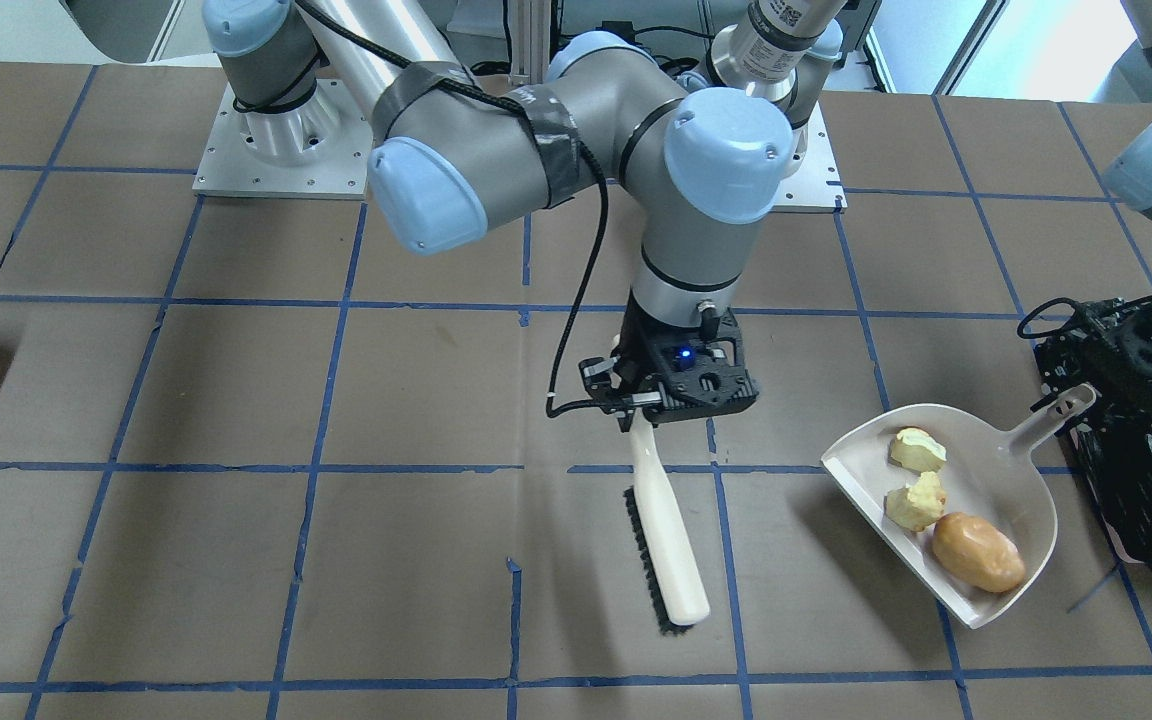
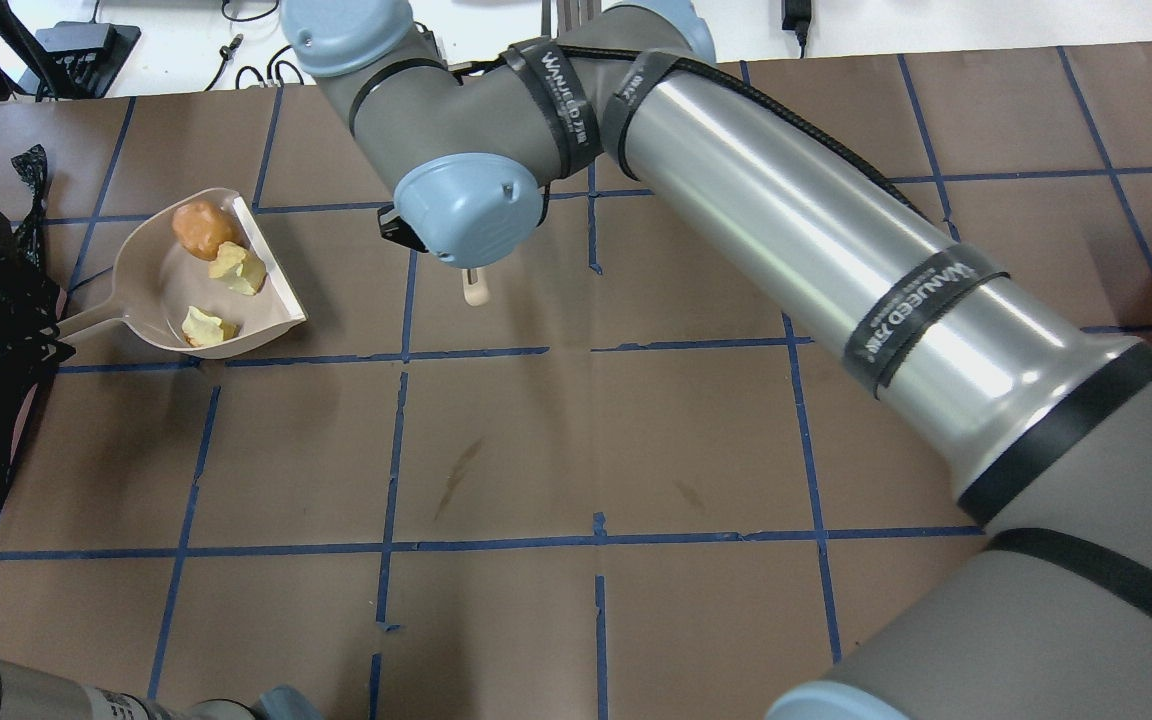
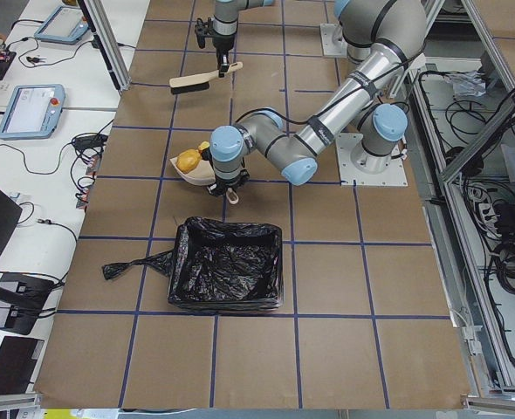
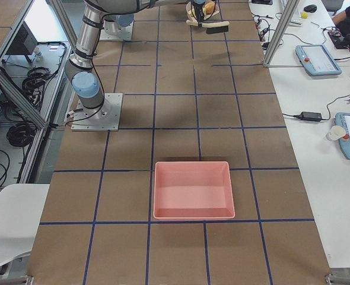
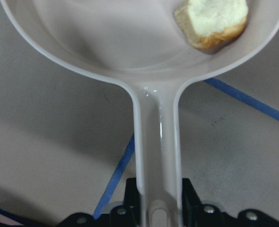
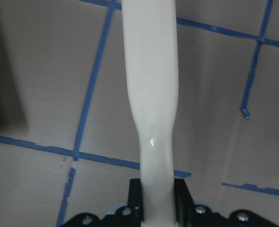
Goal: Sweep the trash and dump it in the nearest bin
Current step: 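Lift the loaded dustpan with the left gripper while the right gripper withdraws the brush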
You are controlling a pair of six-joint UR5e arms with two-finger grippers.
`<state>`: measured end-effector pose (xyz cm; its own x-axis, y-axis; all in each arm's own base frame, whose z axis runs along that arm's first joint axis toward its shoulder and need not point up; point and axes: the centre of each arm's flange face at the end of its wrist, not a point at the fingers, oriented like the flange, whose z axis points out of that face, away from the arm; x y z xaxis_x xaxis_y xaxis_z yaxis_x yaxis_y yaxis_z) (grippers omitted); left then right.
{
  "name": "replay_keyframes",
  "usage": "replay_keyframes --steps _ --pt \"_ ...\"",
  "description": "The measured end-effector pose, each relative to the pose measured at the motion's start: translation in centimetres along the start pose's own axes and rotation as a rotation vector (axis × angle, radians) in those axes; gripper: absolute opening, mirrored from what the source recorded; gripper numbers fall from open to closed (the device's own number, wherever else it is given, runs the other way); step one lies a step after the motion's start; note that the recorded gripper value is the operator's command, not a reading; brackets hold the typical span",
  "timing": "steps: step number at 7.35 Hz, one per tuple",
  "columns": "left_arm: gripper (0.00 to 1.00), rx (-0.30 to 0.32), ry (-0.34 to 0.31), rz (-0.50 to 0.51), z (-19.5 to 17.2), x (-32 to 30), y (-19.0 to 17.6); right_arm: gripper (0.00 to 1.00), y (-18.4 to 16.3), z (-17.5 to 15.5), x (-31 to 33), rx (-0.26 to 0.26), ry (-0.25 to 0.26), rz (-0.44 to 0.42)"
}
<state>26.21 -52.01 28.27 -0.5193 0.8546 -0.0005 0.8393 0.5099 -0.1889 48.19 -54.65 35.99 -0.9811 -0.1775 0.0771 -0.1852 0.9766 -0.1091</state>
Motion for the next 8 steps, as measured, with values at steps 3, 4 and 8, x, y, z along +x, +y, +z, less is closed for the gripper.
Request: replay_keyframes --steps 3,4,8 --pt "0.03 0.062 -0.101 -0.082 -4.9 0.7 3.2 0.08 9.4 -1.8 4.5 -0.035 0.004 0.103" --pt "0.03 0.096 -0.135 -0.139 -6.3 0.7 6.2 0.08 12.5 -2.5 5.4 -0.043 0.006 0.133" --pt "0.03 0.151 -0.219 -0.326 -11.9 0.9 17.2 0.08 22.9 -2.9 3.7 -0.047 0.003 0.263"
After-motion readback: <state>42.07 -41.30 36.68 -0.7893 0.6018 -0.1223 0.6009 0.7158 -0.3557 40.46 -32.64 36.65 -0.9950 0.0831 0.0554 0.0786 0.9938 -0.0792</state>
